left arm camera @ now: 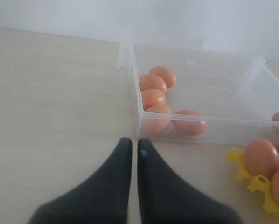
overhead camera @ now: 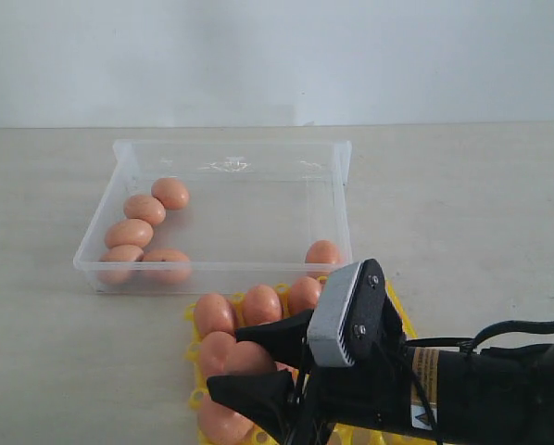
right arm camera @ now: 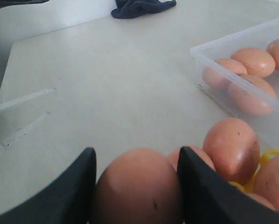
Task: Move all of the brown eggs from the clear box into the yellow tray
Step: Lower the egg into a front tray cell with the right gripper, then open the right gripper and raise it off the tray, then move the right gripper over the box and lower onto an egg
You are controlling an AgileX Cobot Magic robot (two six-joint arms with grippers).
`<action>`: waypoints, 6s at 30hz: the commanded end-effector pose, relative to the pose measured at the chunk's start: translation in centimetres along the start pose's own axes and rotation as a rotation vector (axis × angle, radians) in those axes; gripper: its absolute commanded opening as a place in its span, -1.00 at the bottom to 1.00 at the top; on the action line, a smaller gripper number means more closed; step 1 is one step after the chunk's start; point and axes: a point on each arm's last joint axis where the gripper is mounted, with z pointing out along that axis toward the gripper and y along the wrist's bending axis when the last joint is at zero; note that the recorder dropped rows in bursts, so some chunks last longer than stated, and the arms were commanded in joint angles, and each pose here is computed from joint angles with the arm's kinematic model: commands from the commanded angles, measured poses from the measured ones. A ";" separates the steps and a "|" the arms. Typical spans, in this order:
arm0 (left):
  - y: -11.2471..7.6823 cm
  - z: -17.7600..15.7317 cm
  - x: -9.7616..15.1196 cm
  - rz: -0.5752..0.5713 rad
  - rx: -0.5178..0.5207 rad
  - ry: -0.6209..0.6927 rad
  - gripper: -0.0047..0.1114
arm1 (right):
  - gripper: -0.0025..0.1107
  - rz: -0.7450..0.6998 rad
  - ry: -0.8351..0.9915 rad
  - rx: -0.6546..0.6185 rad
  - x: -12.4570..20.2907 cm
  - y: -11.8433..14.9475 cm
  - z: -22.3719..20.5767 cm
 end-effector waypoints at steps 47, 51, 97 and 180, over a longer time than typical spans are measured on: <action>0.0 0.1 0.1 0.008 0.000 0.001 -0.85 | -0.96 -0.261 0.194 -0.075 -1.3 1.2 -1.5; 0.0 0.1 0.1 0.008 0.000 0.001 -0.85 | -0.96 -0.264 0.187 -0.067 -1.4 1.2 -1.5; 0.0 0.1 0.1 0.008 0.000 0.001 -0.85 | 0.05 -0.032 0.177 0.050 -1.5 0.3 -1.5; 0.0 0.1 0.1 0.008 0.000 0.001 -0.85 | -0.09 -0.249 0.720 0.027 -17.0 -13.3 18.1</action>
